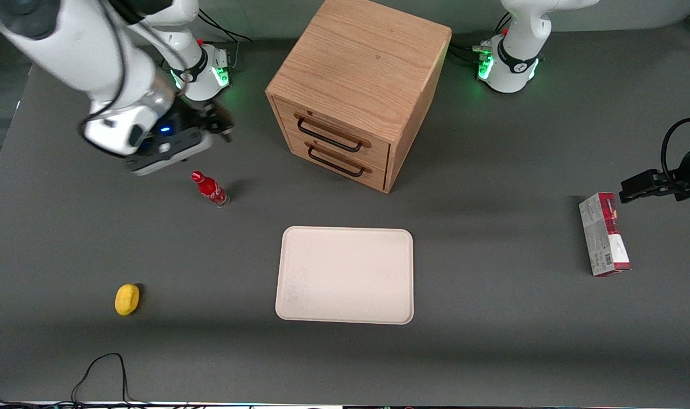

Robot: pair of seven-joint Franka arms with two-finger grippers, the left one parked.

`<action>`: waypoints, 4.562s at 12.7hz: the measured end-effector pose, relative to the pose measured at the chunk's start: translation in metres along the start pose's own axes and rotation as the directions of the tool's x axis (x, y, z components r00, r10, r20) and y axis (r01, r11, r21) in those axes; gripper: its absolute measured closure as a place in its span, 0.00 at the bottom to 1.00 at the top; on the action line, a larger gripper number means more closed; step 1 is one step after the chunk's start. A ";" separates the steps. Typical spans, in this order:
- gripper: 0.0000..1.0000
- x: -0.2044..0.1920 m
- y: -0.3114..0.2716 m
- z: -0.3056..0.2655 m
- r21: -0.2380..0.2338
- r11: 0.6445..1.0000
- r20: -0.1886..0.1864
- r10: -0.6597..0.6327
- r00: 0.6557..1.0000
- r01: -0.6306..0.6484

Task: Open upper drawer

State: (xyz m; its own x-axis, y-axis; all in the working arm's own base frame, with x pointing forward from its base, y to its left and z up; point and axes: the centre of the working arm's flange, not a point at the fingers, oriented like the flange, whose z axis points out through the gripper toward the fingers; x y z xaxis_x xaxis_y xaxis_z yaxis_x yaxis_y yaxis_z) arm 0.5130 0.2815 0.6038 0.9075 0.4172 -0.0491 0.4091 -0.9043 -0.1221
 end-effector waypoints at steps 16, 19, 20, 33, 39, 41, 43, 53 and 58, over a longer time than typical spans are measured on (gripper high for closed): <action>0.00 0.045 -0.108 0.177 0.353 0.771 0.063 -0.584 0.809 0.530; 0.00 0.044 -0.109 0.206 0.323 0.778 0.063 -0.585 0.808 0.538; 0.00 0.044 -0.110 0.213 0.317 0.779 0.061 -0.586 0.808 0.541; 0.00 0.091 -0.057 0.234 0.214 0.798 0.009 -0.578 0.816 0.563; 0.00 0.124 0.026 0.220 0.223 0.793 0.018 -0.585 0.811 0.567; 0.00 0.131 0.038 0.210 0.222 0.794 0.000 -0.580 0.814 0.566; 0.00 0.140 0.053 0.207 0.219 0.804 -0.017 -0.563 0.827 0.552; 0.00 0.164 0.103 0.179 0.160 0.845 -0.105 -0.500 0.860 0.511; 0.00 0.156 0.148 0.099 -0.011 0.893 -0.159 -0.446 0.881 0.450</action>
State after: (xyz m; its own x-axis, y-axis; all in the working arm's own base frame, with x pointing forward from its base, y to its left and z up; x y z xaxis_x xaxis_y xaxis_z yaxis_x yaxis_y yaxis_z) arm 0.7060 0.2214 0.4796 0.6320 0.7564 0.1684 0.7748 -0.6206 -0.1204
